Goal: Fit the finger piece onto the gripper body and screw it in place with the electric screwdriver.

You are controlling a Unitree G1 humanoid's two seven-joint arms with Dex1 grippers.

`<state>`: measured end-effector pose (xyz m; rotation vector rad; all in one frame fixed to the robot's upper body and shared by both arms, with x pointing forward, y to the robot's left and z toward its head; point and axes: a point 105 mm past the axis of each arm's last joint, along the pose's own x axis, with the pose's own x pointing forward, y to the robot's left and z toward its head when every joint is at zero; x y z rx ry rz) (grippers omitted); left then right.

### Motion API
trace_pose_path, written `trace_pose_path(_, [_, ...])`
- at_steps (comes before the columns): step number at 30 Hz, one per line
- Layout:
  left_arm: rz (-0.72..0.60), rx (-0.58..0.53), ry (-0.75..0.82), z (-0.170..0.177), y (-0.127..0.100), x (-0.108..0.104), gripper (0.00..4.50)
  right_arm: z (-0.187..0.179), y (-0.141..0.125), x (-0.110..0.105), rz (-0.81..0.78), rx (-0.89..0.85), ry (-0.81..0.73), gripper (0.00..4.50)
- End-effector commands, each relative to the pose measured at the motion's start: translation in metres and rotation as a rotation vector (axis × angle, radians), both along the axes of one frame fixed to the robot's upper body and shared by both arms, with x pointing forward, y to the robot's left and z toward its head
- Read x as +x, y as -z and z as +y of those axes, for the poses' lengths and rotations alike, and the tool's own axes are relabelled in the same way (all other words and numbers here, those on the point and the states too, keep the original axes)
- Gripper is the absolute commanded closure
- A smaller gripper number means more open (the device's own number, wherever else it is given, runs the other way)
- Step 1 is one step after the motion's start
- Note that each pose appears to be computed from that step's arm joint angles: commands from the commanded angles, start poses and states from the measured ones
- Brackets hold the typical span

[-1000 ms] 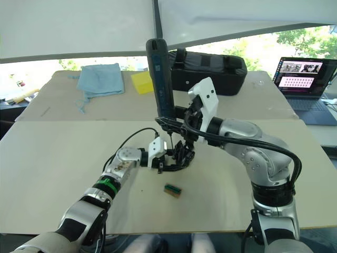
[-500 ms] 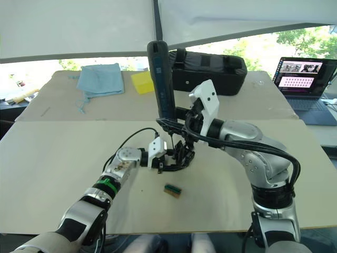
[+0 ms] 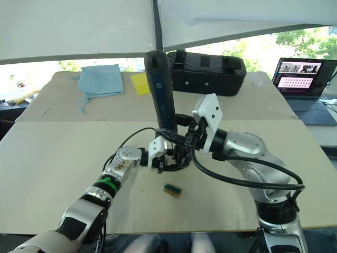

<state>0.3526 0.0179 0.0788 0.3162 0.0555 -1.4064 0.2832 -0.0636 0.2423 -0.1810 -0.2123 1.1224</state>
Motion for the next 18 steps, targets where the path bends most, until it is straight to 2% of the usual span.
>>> trace_pose_path(1, [-0.045,-0.015,0.001,-0.003,-0.013,0.005,2.22,-0.002,0.018,0.002,0.062,-0.037,-0.013,2.58])
trace_pose_path(7, [-0.049,-0.011,0.001,-0.003,-0.013,0.006,2.22,-0.011,0.047,0.012,0.205,-0.112,0.022,2.58])
trace_pose_path(18, [-0.055,-0.009,0.002,-0.002,-0.015,0.007,2.22,-0.026,0.081,0.023,0.268,-0.251,0.063,2.58])
